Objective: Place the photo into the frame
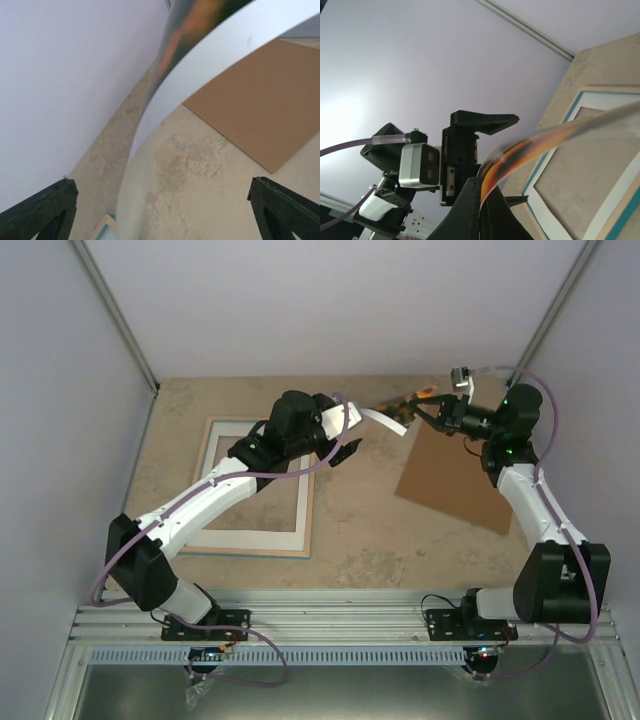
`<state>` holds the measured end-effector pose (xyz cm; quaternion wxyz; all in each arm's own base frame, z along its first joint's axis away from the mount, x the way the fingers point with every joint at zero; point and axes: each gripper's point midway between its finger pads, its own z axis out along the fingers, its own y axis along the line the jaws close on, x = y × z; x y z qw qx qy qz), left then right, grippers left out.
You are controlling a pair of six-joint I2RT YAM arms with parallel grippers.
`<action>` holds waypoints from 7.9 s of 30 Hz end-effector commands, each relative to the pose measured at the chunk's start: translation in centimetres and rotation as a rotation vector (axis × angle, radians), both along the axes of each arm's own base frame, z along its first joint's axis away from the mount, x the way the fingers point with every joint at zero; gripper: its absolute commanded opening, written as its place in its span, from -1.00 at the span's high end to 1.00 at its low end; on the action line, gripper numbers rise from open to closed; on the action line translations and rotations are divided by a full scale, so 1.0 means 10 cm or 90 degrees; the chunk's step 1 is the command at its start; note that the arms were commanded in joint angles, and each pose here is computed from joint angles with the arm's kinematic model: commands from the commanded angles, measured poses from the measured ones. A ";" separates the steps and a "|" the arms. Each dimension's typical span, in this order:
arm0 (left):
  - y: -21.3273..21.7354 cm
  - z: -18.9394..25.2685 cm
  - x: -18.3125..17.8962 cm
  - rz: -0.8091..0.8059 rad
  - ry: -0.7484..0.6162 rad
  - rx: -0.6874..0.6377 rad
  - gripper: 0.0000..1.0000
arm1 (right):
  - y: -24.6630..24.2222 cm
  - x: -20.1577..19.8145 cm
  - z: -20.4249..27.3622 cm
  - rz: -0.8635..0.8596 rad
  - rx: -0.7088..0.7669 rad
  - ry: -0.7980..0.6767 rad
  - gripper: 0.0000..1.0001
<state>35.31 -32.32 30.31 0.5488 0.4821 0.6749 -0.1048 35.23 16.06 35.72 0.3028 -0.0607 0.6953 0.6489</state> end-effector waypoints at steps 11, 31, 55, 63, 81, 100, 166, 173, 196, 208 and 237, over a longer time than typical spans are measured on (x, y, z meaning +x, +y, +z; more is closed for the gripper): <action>0.02 0.39 -0.23 -0.029 -0.016 -0.041 1.00 | 0.02 -0.30 0.24 0.011 -0.007 -0.035 0.96; 0.89 0.40 -1.10 -0.109 0.418 -0.261 1.00 | -0.49 -0.04 0.08 -0.125 -0.288 -0.315 -0.88; 2.72 -1.50 0.30 0.353 0.463 0.065 1.00 | 0.00 -0.07 -0.96 -0.052 -0.302 -0.220 -0.87; 3.02 -1.73 0.57 0.383 0.460 0.115 1.00 | 0.04 -0.08 -0.99 -0.043 -0.310 -0.223 -0.87; 3.62 -2.02 0.77 0.455 0.459 0.189 1.00 | 0.05 -0.06 -1.05 -0.039 -0.315 -0.214 -0.87; 3.49 -2.21 0.67 0.441 0.556 0.101 1.00 | 0.05 -0.05 -1.07 -0.039 -0.317 -0.211 -0.86; 2.08 -1.70 0.41 0.277 0.482 -0.062 -0.56 | -0.86 0.09 -1.71 -0.051 -0.513 -0.118 -0.87; 0.96 -1.45 0.35 0.156 0.458 -0.047 -0.61 | -1.69 -0.12 -1.89 -0.137 -0.603 -0.047 -0.87; -1.63 -1.96 0.41 0.002 0.615 -0.138 -0.76 | -3.25 -0.52 -3.18 -0.287 -0.639 0.278 -0.82; -1.79 -2.47 0.38 0.133 0.717 -0.164 -0.58 | -3.07 -0.46 -3.69 -0.232 -0.584 0.367 -0.73; -1.78 -1.08 -0.13 -0.052 0.681 -0.311 -0.38 | -2.07 -0.13 -3.62 -0.113 -0.503 0.316 -0.60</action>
